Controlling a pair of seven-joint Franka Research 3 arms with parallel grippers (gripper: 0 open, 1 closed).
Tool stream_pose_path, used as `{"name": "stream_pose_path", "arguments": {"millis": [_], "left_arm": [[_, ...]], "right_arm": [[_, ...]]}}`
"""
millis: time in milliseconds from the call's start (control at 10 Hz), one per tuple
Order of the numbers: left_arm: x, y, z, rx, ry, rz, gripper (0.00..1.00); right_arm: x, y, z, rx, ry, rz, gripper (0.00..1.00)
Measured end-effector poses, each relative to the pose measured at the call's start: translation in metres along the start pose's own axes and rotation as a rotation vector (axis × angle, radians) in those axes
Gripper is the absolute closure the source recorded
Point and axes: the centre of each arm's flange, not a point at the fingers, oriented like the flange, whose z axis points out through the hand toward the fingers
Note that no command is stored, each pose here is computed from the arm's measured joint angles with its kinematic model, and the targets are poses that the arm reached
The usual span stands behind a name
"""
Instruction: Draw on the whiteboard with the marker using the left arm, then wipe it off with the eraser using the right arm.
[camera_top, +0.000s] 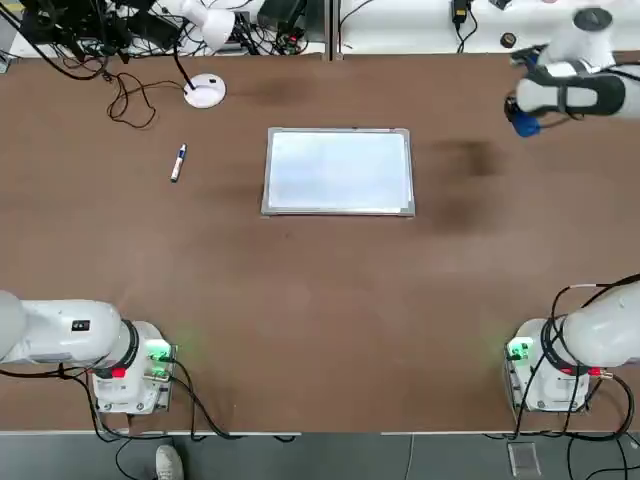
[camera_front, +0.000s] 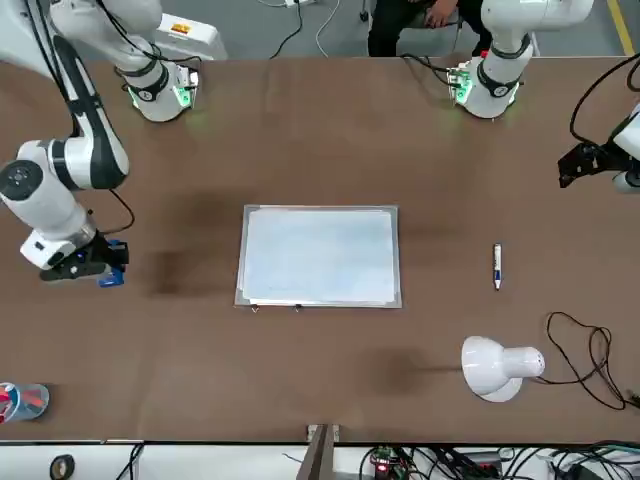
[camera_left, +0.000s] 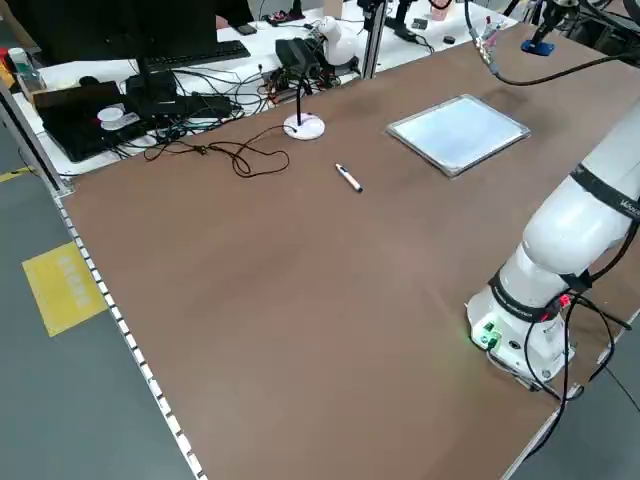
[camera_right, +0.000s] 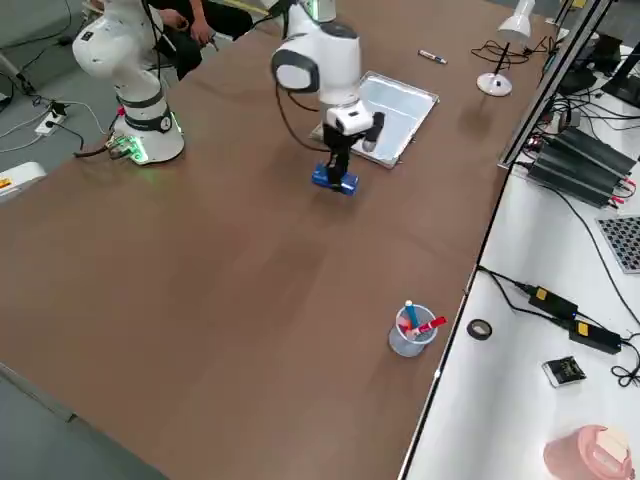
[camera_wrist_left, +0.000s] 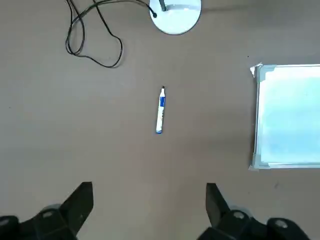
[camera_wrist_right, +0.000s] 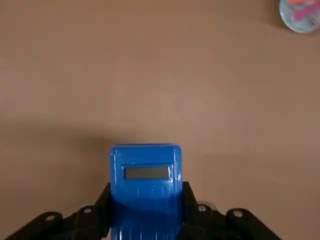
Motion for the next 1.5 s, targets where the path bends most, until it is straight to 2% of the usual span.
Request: {"name": "stream_pose_path", "arguments": {"millis": [300,500,1100,1500], "left_arm": [[0.001,-0.001,-0.011,-0.002,0.024,-0.003,0.0],[0.002,-0.004,-0.016,-0.002,0.034,-0.008,0.0],[0.003,-0.01,-0.025,-0.004,0.052,-0.02,0.01],[0.003,-0.01,-0.026,-0.004,0.055,-0.02,0.0]], "right_arm": [[-0.035,0.025,0.023,-0.002,0.064,0.063,0.44],[-0.048,0.031,0.038,-0.003,0.082,0.11,0.44],[-0.059,0.021,0.088,0.003,0.104,0.165,0.44],[-0.066,0.02,0.11,0.003,0.088,0.17,0.44]]}}
